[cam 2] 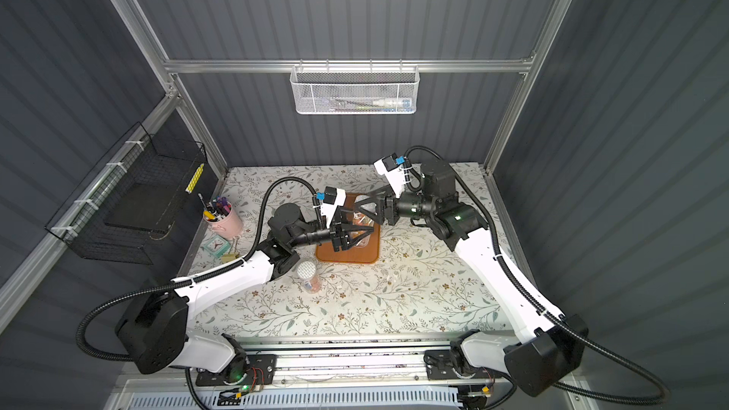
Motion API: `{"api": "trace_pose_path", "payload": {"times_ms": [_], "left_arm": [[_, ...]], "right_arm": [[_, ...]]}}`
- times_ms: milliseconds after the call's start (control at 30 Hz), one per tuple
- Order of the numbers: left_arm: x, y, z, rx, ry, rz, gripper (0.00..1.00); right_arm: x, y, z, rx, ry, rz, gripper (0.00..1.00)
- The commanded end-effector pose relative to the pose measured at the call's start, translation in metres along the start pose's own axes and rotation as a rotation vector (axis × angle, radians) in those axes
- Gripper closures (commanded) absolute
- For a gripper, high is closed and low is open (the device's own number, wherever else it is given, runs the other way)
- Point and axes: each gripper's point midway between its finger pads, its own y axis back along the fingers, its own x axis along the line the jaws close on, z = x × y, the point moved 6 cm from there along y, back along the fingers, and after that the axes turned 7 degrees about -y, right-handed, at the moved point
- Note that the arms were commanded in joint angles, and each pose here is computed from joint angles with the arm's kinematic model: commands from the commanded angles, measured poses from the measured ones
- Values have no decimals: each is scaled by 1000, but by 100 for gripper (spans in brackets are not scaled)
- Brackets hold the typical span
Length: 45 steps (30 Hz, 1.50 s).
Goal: Pour the candies out of the jar
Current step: Unscrew the lid from the jar.
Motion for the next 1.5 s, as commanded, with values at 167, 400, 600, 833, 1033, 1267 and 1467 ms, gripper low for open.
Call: {"api": "trace_pose_path", "payload": {"times_ms": [167,400,600,833,1033,1267,1467], "left_arm": [[-6,-11,-1,49,-6,-69,100],[-3,-7,-3,81,-37,-3,100],[6,-2,-4,96,-70,109,100],[21,10,-5,107,-128,315,100],[28,12,-8,124,-151,403,100],[30,11,-14,148,-156,429,100],[29,11,-15,154,-155,430,100]], "right_arm": [[31,3,6,19,76,135,41],[26,2,7,12,76,99,32],[14,5,8,-10,45,-35,11],[-26,17,4,-51,-118,-410,12],[-27,-3,-4,-47,-241,-364,13],[-36,-20,-2,-65,-312,-368,14],[-41,-30,-3,-46,-310,-395,17]]}}
